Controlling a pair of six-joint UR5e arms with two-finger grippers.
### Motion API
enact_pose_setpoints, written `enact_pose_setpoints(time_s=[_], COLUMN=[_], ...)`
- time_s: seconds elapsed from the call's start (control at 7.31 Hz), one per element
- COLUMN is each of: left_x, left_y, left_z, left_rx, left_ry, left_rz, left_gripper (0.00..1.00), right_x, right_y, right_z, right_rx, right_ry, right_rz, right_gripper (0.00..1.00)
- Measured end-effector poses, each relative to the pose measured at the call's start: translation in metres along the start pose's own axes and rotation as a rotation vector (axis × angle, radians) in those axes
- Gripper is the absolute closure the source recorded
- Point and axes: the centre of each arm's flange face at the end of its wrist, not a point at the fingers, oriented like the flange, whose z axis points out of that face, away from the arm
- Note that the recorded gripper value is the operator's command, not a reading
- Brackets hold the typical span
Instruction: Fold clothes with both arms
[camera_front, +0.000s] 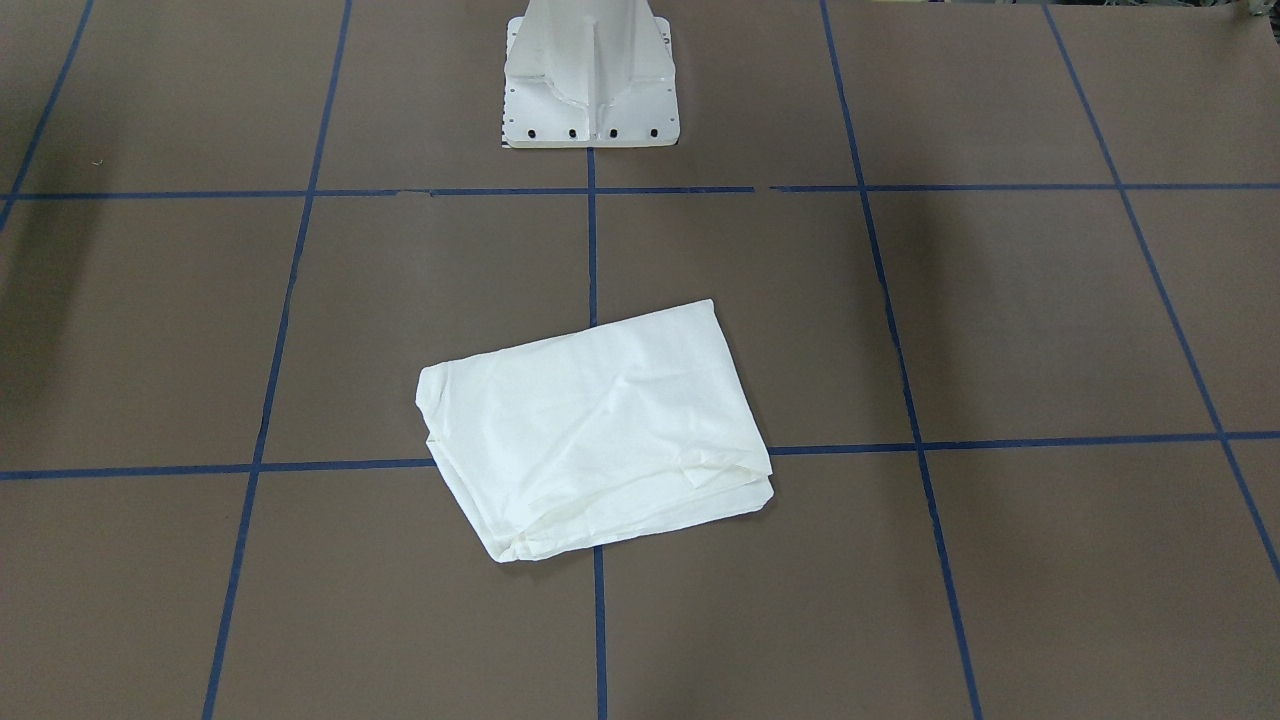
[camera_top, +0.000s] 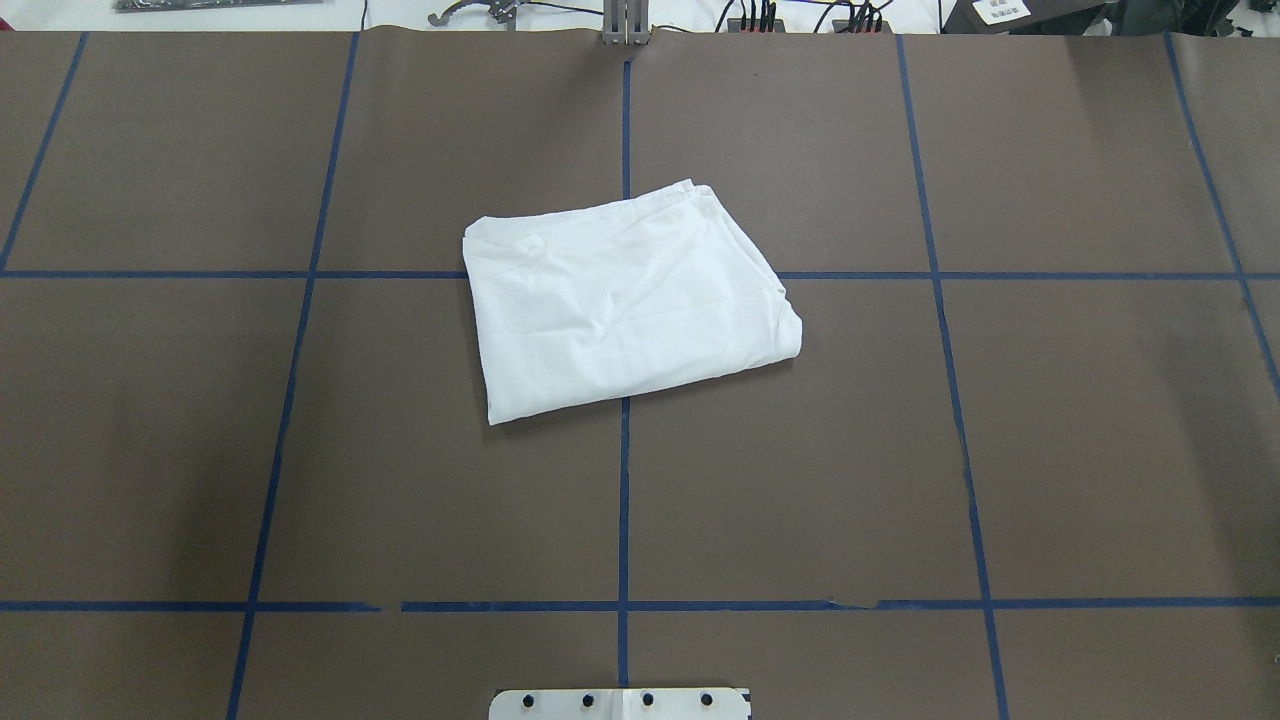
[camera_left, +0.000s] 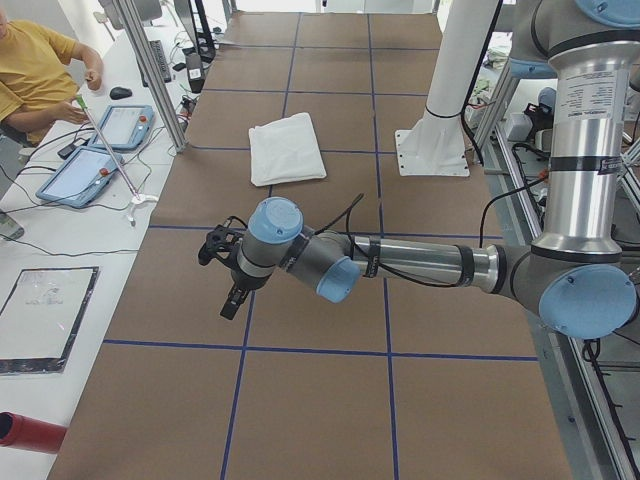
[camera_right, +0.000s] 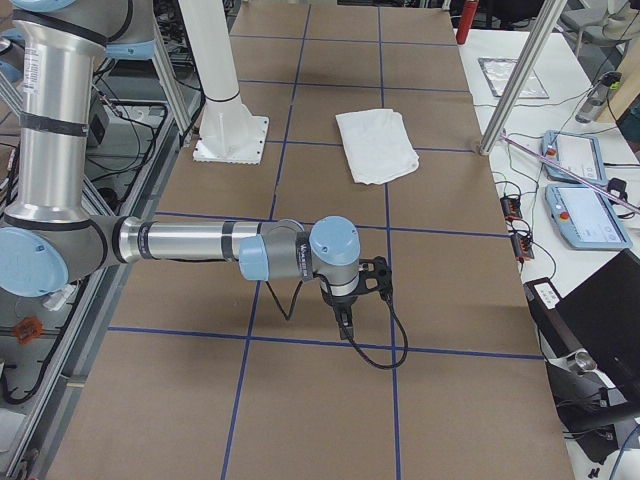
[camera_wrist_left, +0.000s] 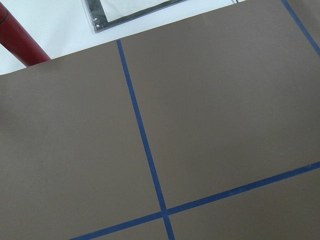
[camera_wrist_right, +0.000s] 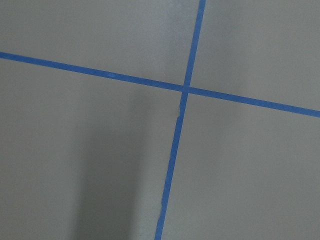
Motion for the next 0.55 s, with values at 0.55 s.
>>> enact_pose_setpoints(time_s=[0.55], left_x=[-0.0015], left_y=[0.0005], left_z=[0.0017], left_rx=[-0.003], left_ry=[-0.001], left_rz=[-0.001], left_gripper=[0.00], right_x=[-0.0010], right_y=[-0.0004], right_z=[-0.0011], right_rx=[0.003], right_ry=[0.001], right_rz=[-0.006], right_gripper=[0.00])
